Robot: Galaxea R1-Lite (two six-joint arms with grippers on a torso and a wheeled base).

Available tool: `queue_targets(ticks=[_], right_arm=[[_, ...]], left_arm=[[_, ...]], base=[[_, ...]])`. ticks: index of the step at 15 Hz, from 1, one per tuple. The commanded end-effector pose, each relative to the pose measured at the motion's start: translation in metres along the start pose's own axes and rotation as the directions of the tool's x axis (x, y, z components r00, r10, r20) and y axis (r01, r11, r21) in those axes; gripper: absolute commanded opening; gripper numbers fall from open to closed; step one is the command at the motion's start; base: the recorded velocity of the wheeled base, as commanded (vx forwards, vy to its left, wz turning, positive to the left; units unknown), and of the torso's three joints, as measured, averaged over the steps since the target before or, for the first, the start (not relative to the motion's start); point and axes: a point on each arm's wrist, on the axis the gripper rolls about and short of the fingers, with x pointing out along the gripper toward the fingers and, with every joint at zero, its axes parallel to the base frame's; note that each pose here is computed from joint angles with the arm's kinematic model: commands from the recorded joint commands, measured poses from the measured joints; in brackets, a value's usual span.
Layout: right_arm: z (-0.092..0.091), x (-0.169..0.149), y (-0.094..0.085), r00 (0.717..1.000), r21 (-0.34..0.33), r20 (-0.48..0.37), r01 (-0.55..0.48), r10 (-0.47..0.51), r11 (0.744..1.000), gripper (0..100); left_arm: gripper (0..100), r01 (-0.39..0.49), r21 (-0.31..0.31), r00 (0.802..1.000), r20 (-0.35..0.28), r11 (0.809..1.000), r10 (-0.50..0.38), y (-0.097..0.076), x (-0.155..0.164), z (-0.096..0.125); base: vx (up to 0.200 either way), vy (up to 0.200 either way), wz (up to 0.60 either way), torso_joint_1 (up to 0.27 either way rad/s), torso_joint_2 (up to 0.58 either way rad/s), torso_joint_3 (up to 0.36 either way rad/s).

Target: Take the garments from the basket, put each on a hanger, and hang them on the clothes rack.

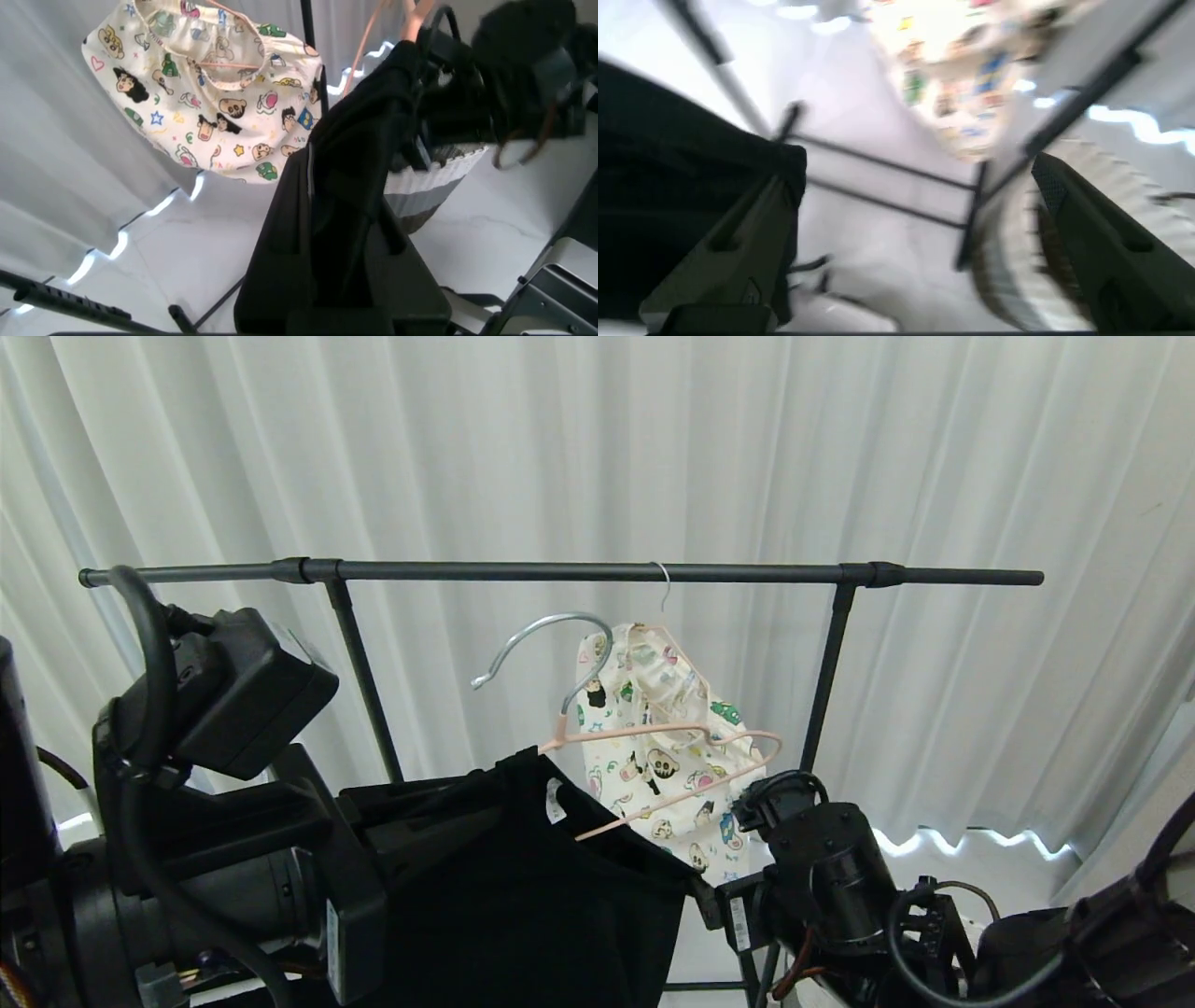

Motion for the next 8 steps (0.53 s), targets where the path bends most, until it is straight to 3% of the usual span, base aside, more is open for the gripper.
queue_targets(ticks=[1,8], right_arm=[[0.005,0.009,-0.017,0.997,0.008,0.005,0.075,-0.075,0.997,100],[0.026,0.016,-0.055,0.978,0.048,0.050,0.203,-0.205,0.978,100]], left_arm=[[0,-0.001,0.000,1.000,0.003,1.000,0.001,0.000,-0.001,0.000],[0,0.009,-0.004,0.998,-0.064,1.000,-0.009,-0.002,0.001,-0.018]], base=[[0.000,0.000,0.00,0.000,0.00,0.000],[0.000,0.000,0.00,0.000,0.00,0.000]])
